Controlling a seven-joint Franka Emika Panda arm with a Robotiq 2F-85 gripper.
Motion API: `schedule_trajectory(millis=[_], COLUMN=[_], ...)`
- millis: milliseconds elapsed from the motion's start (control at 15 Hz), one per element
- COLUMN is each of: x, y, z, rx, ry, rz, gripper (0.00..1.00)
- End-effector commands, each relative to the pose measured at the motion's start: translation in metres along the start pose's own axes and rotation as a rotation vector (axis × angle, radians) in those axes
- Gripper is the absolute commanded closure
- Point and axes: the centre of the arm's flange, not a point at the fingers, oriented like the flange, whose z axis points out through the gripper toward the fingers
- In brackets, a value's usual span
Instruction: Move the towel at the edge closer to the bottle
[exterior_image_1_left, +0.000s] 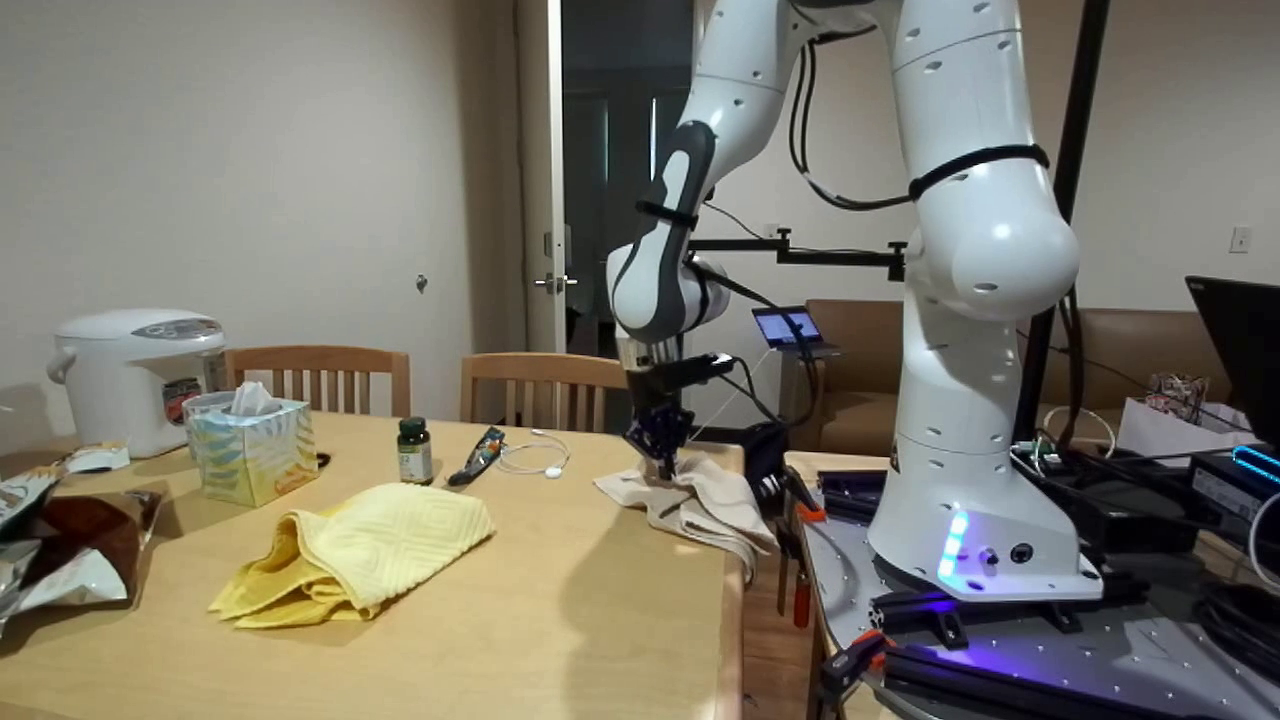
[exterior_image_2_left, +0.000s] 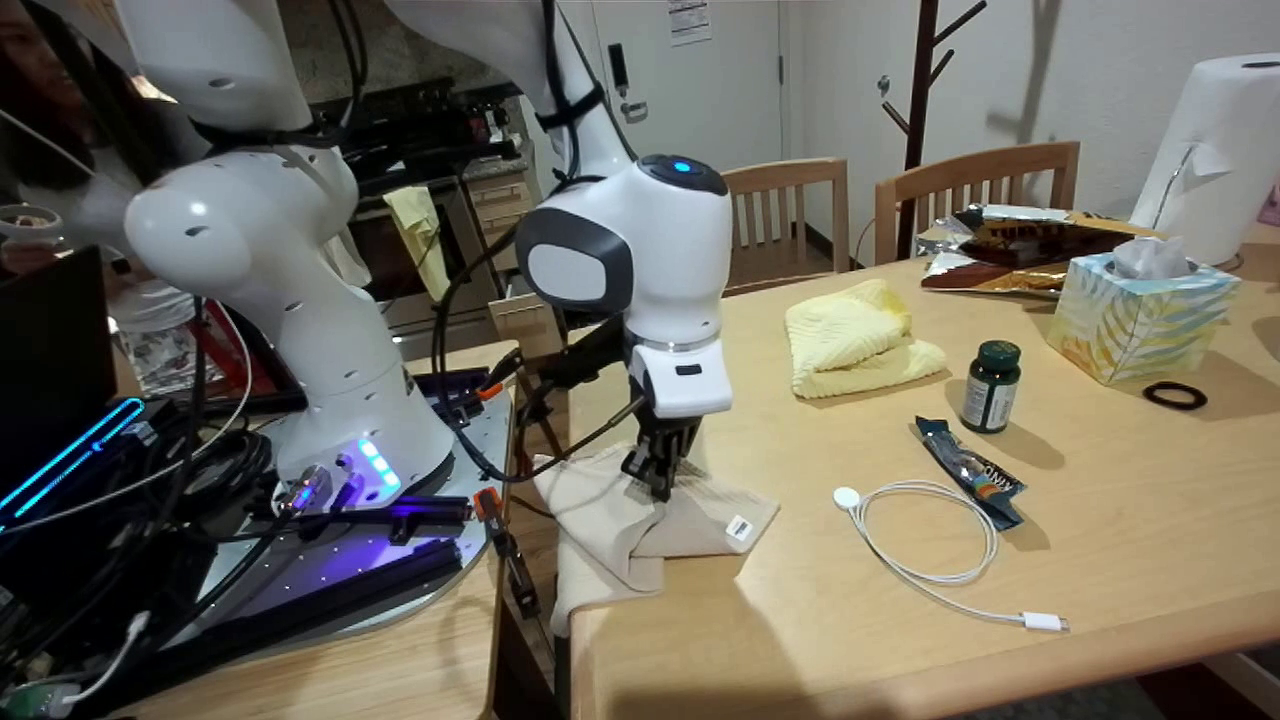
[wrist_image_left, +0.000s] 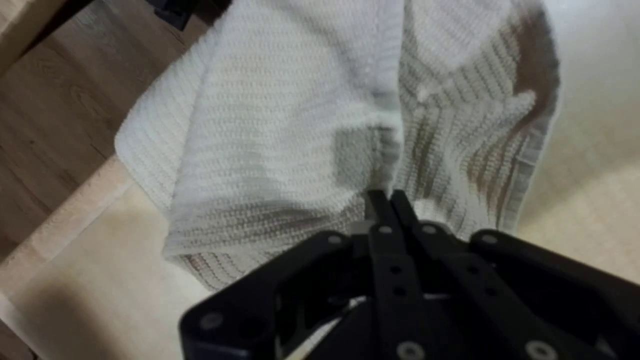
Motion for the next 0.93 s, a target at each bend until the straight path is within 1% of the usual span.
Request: schedule_trajectory(millis=[0,267,533,733,867], x=[-0.025,-0.028,-0.029,-0.023,-0.016], y=[0.0,-0.007,-0.013,-0.02,-0.029], z=[-0.041,-0.062,-0.078,-0.091,-0.102], rx=[0.008,0.021,0.036,0.073,0.083], ry=[0.032,0.054,0.061,0.12,0.158], rz=[-0.069,-0.133,-0.141,-0.171,-0.196], gripper=[0.99,0.99,0.99,0.99,0.99])
